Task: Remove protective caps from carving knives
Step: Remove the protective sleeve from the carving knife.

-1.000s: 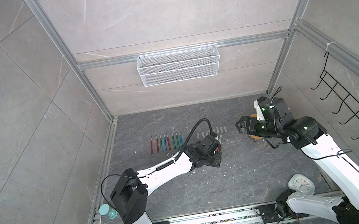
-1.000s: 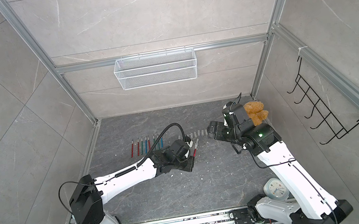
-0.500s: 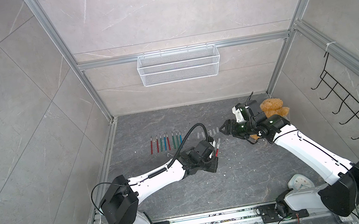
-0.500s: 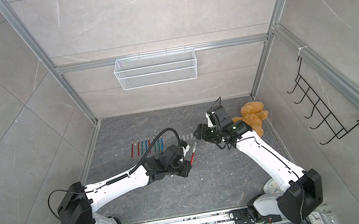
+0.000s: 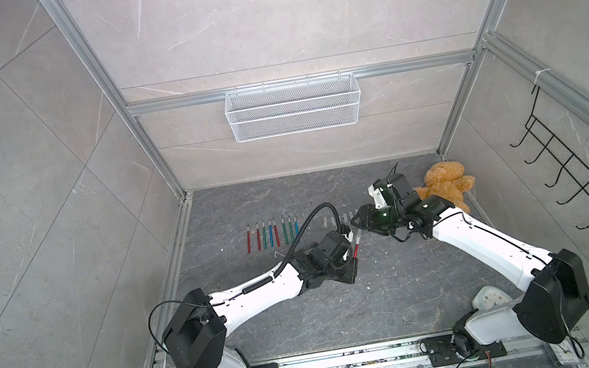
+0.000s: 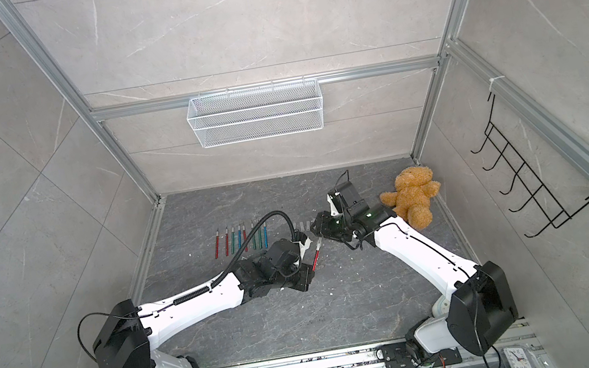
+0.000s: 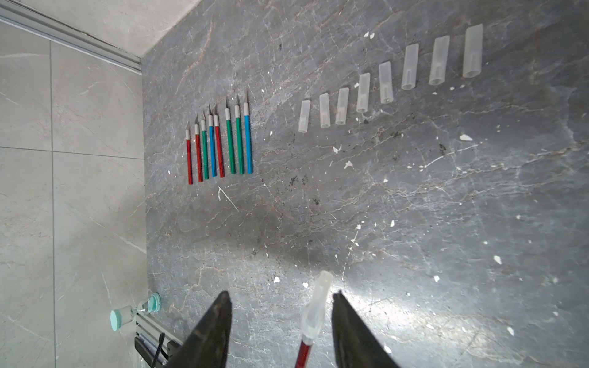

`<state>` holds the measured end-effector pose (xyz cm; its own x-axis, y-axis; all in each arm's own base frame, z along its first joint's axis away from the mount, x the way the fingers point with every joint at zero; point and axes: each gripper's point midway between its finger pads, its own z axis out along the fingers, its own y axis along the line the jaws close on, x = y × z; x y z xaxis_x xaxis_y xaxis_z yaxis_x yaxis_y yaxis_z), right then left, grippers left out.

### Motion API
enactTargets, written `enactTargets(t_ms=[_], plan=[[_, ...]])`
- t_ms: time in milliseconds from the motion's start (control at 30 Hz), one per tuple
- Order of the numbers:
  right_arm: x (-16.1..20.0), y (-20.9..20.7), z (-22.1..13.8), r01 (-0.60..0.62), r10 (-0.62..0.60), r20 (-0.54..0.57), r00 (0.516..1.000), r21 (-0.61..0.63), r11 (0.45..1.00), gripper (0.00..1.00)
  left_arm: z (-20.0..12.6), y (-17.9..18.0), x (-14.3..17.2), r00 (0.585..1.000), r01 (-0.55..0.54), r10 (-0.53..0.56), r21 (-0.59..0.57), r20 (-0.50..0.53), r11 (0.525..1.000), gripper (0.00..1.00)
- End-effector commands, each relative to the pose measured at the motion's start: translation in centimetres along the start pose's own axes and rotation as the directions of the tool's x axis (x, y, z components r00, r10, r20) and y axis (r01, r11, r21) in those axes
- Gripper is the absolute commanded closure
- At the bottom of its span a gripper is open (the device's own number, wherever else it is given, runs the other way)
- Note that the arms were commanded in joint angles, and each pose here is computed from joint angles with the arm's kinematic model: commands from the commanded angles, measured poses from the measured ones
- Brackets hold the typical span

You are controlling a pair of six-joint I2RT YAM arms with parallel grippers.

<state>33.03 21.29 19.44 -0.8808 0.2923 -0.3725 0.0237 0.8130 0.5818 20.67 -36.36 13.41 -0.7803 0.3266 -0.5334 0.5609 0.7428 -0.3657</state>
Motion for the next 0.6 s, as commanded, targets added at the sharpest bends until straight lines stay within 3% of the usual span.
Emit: enactTargets(t_ms=[0, 233, 567], plan=[[0.3, -1.0, 1.2, -0.029, 0.029, 0.002, 1.0, 0.039, 0.999, 0.51, -0.9, -0.5, -1.3, 0.999, 0.005, -0.006, 0.021, 0.047, 1.0, 1.0], [0.5, -1.9, 1.4, -0.028, 0.026, 0.014, 1.0, 0.105, 0.994, 0.53, -0.9, -0.1, -1.2, 0.999, 0.007, -0.006, -0.003, 0.052, 1.0, 1.0], [1.5, -2.1, 2.4, -0.018, 0.02, -0.009, 1.0, 0.14, 0.99, 0.65, -0.8, 0.0, -1.3, 0.999, 0.006, -0.006, -0.008, 0.051, 1.0, 1.0]])
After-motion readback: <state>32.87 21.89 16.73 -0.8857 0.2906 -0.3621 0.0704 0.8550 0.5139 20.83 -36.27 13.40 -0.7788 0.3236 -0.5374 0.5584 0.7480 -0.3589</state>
